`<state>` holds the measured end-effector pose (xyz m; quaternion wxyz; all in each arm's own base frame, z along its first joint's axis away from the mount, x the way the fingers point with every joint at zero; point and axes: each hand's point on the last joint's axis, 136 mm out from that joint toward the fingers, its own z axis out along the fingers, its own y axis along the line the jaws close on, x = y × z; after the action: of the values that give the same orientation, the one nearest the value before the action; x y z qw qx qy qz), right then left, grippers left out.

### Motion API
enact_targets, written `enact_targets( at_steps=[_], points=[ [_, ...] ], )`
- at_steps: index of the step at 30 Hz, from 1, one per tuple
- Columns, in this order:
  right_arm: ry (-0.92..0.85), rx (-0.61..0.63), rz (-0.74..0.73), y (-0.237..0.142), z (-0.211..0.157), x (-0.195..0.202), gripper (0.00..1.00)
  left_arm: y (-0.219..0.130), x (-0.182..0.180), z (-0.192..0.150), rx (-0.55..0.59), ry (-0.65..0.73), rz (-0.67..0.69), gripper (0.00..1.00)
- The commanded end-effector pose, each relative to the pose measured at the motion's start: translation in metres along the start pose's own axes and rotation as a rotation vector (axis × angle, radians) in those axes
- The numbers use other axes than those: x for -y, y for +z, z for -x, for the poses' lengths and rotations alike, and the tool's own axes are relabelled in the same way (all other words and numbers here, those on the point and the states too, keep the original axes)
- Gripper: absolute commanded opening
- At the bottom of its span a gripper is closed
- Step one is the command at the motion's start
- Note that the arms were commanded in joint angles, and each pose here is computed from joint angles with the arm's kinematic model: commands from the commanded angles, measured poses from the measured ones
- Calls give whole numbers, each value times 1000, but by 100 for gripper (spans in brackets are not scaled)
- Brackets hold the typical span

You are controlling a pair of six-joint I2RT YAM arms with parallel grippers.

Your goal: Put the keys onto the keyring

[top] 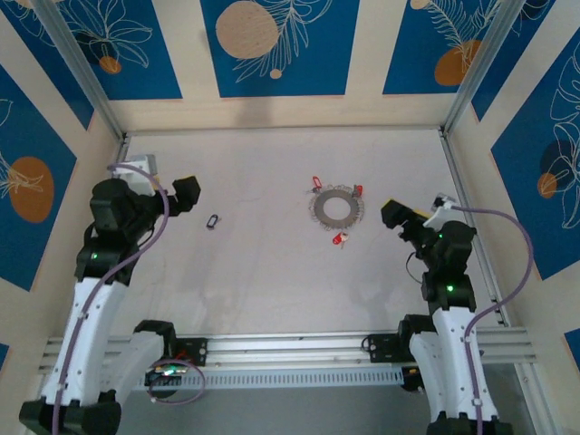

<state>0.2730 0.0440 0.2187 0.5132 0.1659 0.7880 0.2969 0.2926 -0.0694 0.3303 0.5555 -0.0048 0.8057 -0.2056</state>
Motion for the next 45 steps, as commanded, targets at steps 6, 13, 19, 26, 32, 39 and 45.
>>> enact_targets(
  at_steps=[6,13,19,26,32,39,45],
  points=[
    [-121,-545,-216,35,-121,-10,99,48,-20,-83,-367,-193,40,100],
    [-41,-551,-354,85,-116,-13,85,56,-36,-110,-433,-178,97,100],
    [110,-420,-478,122,-85,12,78,49,-46,-115,-448,-150,153,100],
    [189,-330,-400,148,-41,25,66,45,-44,-112,-406,-148,142,100],
    [-40,-411,-323,165,-45,0,61,52,-53,-121,-450,-112,172,100],
    [-83,-474,-267,189,-59,-16,53,77,-54,-122,-484,-184,164,100],
    [-165,-566,-387,202,-84,-30,53,123,-19,-80,-479,-191,73,100]
  ],
)
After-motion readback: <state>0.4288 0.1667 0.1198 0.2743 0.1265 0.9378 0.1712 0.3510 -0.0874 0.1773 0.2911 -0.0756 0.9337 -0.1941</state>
